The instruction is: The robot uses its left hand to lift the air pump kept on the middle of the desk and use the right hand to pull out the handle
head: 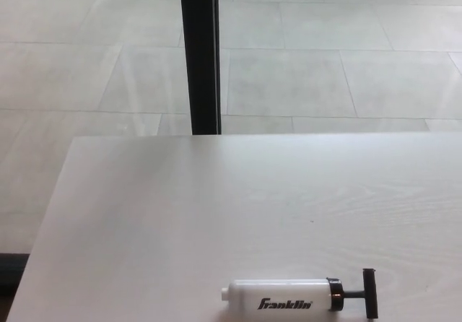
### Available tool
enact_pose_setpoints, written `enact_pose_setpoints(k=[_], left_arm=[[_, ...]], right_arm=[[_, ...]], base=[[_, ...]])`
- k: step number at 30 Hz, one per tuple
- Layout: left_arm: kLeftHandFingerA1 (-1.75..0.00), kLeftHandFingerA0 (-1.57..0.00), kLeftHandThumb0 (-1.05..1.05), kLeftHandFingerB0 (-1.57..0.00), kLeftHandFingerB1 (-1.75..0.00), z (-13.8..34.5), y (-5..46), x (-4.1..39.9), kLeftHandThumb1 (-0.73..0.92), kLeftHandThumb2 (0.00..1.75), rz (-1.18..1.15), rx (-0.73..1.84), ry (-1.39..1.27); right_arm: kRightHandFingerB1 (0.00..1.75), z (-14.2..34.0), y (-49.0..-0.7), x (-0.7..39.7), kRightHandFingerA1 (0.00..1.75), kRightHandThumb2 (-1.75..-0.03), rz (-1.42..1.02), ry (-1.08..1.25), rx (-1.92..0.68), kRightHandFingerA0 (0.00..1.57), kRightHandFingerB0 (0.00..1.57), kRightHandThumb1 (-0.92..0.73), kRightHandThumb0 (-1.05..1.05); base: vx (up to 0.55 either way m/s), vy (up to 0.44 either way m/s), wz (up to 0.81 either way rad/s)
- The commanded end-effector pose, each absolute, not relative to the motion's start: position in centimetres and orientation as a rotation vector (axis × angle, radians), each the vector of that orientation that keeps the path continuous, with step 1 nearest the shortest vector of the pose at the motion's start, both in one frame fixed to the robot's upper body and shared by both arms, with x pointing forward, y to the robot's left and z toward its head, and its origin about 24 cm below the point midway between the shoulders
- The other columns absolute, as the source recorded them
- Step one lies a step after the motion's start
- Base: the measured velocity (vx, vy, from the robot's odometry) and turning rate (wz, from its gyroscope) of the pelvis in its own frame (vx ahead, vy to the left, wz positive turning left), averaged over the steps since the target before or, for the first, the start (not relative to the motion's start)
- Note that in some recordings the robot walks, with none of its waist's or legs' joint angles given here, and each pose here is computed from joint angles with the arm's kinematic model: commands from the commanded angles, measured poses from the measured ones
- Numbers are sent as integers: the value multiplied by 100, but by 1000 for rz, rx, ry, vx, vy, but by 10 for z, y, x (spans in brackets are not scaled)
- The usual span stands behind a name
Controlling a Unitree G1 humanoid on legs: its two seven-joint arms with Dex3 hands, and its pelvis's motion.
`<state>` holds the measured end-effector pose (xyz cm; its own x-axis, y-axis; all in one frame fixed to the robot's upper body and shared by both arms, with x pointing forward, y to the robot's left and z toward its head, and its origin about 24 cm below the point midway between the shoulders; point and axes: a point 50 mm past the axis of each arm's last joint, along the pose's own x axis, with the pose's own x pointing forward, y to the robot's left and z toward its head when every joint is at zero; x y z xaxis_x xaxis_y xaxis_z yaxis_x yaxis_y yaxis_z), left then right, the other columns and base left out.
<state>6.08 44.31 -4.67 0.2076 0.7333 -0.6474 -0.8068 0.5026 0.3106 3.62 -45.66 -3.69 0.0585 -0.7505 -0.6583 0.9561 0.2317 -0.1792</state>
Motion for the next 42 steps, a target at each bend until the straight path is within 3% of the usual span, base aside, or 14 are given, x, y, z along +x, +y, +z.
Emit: enact_pose_setpoints(k=[1, 6, 8, 9, 10, 15, 16, 17, 20, 21, 31, 32, 33, 42], left_arm=[[-73, -78, -50, -57, -56, -18, 465, 70, 70, 61, 1178, -101, 762], [-77, -71, -53, -45, -55, 21, 484, 106, 72, 65, 1195, -89, 573], [-80, -64, -58, -46, -55, 38, 487, 125, 72, 61, 1205, -113, 508], [-88, -60, -50, -42, -54, 52, 489, 140, 71, 61, 1214, -116, 453], [-76, -52, -50, -32, -58, 59, 490, 148, 56, 91, 1211, -130, 413], [-70, -71, -57, -62, -57, 102, 476, 211, 67, 60, 1104, -74, 229], [-68, -75, -58, -64, -55, 108, 470, 223, 66, 60, 1082, -39, 212], [-69, -78, -56, -70, -56, 115, 462, 235, 65, 59, 1053, -3, 187], [-60, -72, -49, -62, -50, 134, 430, 271, 67, 60, 919, 79, 126], [-63, -73, -49, -64, -52, 137, 419, 279, 66, 60, 900, 99, 113], [-59, -70, -49, -63, -51, 127, 298, 329, 67, 60, 391, 368, 28], [-73, -66, -42, -51, -62, 123, 287, 331, 52, 94, 350, 376, 20], [-61, -70, -45, -61, -51, 120, 279, 333, 65, 59, 320, 401, 15], [-67, -57, -59, -55, -54, 91, 194, 334, 66, 60, -7, 651, 33]], right_arm=[[57, 1, -484, 47, 123, -64, -1488, 601, 467, 60, 35, -79, -61], [42, 55, -511, 74, 71, -64, -1483, 339, 472, 52, 17, -83, -65], [49, 74, -517, 86, 74, -107, -1452, 262, 443, 44, 0, -60, -55], [47, 89, -521, 95, 82, -64, -1452, 186, 457, 44, 15, -80, -69], [45, 97, -523, 101, 77, -63, -1457, 152, 468, 41, 20, -78, -69], [35, 136, -519, 146, 64, -64, -1233, -10, 313, 37, 25, -79, -72], [46, 141, -516, 156, 63, -100, -1175, -30, 267, 32, 17, -62, -72], [31, 147, -511, 166, 60, -65, -1124, -45, 226, 38, 27, -80, -71], [44, 162, -491, 198, 58, -98, -961, -120, 117, 34, 16, -62, -74], [31, 166, -484, 206, 53, -64, -910, -143, 90, 37, 21, -78, -73], [32, 165, -374, 285, 43, -64, -407, -139, -261, 38, 28, -80, -57], [32, 163, -364, 291, 44, -63, -364, -131, -283, 40, 27, -79, -60], [32, 160, -356, 295, 47, -63, -330, -125, -299, 45, 30, -78, -67], [34, 136, -297, 316, 57, -64, -136, -92, -383, 49, 35, -80, -70]], base=[[0, 0, 0], [0, 0, 0], [0, 0, 0], [0, 0, 0], [0, 0, 0], [0, 0, 0], [0, 0, 0], [0, 0, 0], [0, 0, 0], [0, 0, 0], [0, 0, 0], [0, 0, 0], [0, 0, 0], [0, 0, 0]])
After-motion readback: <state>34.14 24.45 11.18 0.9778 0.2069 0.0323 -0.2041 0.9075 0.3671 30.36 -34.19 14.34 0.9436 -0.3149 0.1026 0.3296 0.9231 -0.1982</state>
